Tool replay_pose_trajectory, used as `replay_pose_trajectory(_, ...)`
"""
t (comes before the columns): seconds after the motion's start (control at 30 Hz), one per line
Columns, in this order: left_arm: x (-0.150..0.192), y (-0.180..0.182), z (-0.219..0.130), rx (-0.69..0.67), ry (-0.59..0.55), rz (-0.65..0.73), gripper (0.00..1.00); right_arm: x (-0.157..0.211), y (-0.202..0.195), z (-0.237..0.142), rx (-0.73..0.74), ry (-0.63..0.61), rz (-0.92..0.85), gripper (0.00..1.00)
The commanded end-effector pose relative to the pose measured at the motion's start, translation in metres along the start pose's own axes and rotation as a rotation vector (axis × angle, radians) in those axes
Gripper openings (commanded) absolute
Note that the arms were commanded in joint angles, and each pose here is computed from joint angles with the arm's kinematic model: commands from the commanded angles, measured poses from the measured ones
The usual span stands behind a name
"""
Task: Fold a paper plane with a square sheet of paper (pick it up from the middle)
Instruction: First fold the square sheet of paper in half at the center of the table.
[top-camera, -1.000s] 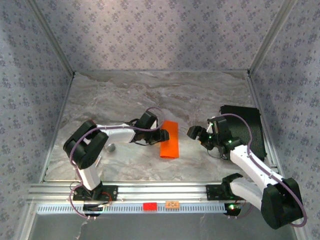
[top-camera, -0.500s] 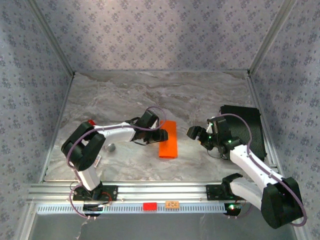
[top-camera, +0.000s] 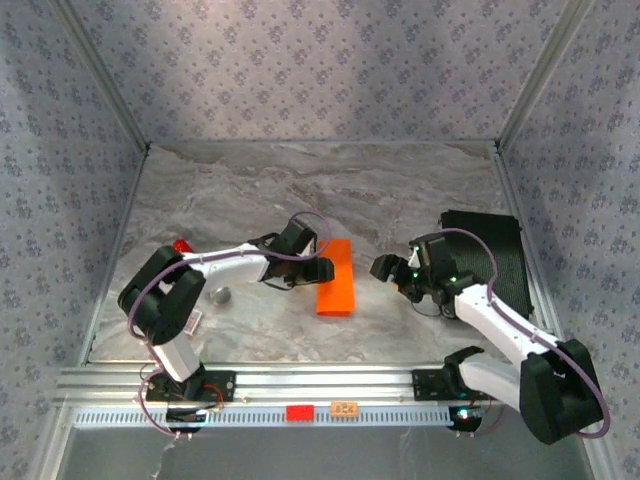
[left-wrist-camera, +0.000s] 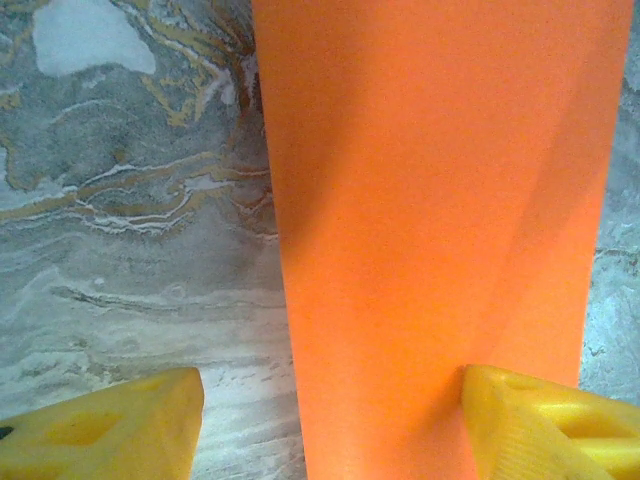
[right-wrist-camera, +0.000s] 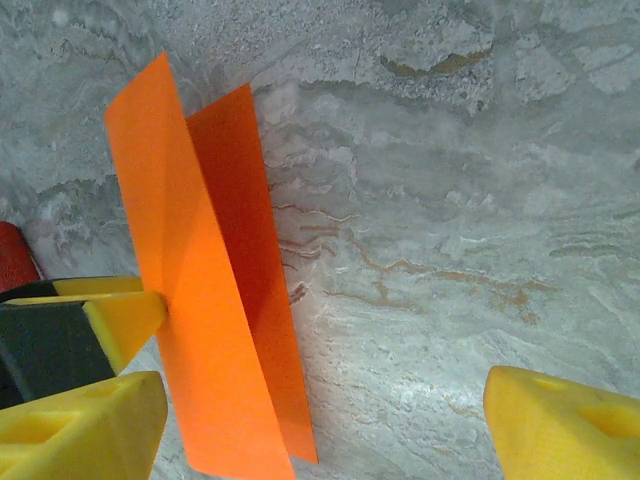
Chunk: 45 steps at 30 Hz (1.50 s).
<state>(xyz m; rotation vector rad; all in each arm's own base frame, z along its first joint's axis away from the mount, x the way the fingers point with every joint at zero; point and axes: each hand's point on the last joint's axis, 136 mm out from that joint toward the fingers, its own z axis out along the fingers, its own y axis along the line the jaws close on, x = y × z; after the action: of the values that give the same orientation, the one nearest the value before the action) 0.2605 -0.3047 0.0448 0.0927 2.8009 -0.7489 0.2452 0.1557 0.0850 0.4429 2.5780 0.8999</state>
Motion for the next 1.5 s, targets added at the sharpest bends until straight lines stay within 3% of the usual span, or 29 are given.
replay_pose_trajectory(0.0, -0.005, -0.005, -0.010, -0.015, -0.018, 0.035, 0.68, -0.004, 0.016, -0.002, -0.033, 0.006, 0.000, 0.84)
replay_pose_trajectory(0.43, -0.004, 0.004, -0.007, -0.070, -0.001, 0.041, 0.63, -0.003, 0.013, 0.000, -0.017, 0.011, 0.004, 0.84)
replay_pose_trajectory(1.07, 0.004, 0.011, 0.013, -0.101, 0.078, 0.068, 0.65, 0.000, 0.012, 0.004, -0.013, 0.020, 0.005, 0.84)
replay_pose_trajectory(1.47, 0.009, 0.005, 0.016, -0.114, 0.162, 0.197, 0.63, 0.003, 0.013, 0.007, -0.013, 0.025, 0.000, 0.84)
